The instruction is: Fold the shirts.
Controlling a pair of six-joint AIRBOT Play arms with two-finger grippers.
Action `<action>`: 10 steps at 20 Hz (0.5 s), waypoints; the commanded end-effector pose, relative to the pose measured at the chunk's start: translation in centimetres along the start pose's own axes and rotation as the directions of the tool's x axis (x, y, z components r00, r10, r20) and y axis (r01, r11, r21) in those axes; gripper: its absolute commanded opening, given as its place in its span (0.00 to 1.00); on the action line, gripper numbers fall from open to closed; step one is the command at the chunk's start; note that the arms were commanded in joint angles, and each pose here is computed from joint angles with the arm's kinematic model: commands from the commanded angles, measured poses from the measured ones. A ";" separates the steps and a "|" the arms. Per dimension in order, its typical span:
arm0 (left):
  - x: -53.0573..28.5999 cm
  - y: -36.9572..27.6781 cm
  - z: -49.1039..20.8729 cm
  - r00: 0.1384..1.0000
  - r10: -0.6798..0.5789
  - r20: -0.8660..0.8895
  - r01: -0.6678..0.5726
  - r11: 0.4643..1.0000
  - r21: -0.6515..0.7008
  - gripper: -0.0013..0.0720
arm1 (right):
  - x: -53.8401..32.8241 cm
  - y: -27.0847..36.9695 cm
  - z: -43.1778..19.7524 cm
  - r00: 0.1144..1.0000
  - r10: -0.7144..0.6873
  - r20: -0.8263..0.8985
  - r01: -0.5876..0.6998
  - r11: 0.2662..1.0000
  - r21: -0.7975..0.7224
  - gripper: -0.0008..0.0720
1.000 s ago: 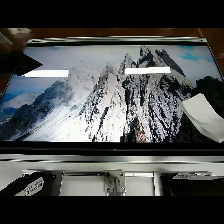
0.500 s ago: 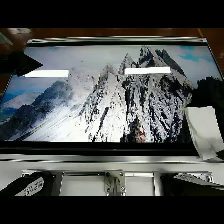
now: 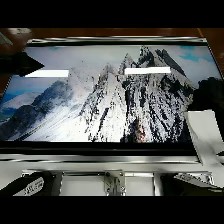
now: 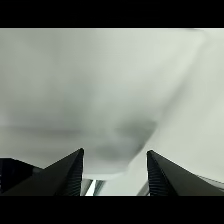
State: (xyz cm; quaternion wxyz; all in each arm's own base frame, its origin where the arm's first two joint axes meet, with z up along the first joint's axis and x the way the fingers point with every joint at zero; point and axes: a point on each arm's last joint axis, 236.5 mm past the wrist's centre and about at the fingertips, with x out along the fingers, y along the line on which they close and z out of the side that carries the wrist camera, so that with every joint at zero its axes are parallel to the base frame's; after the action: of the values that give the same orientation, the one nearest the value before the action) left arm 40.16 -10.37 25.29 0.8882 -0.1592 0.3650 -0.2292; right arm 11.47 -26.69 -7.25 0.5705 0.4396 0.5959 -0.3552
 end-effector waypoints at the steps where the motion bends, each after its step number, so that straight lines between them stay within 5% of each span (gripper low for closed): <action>1: 0.7 0.5 -0.2 1.000 0.001 -0.015 -0.001 1.000 -0.010 0.06 | -4.8 -0.1 2.1 0.988 -0.028 0.149 0.030 0.999 -0.015 0.72; 3: 1.5 1.1 -0.3 0.999 0.013 -0.029 -0.013 1.000 -0.010 0.06 | -11.8 2.5 6.2 0.915 0.007 0.403 0.022 0.997 -0.068 0.72; 5: 3.3 2.6 -1.6 0.991 0.099 -0.090 -0.094 0.994 0.052 0.06 | -20.1 9.3 9.2 0.751 0.129 0.647 0.039 0.970 -0.239 0.72; 7: 5.4 4.2 -3.7 0.955 0.246 -0.168 -0.216 0.960 0.176 0.06 | -24.4 19.0 7.2 0.643 0.314 0.699 0.093 0.874 -0.477 0.72; 9: 7.4 5.6 -6.3 0.879 0.406 -0.248 -0.354 0.907 0.229 0.07 | -22.3 27.3 1.1 0.704 0.435 0.561 0.089 0.730 -0.678 0.72; 10: 8.4 5.7 -8.1 0.838 0.449 -0.309 -0.369 0.885 0.285 0.20 | -19.5 30.0 -2.9 0.784 0.432 0.446 0.069 0.653 -0.754 0.72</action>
State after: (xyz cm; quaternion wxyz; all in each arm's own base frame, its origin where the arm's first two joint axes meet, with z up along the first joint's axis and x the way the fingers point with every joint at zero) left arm 41.60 -11.76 16.57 0.8670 -0.0298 0.4674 -0.1703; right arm 31.74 -25.92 13.29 0.8555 0.1592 0.4120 -0.2704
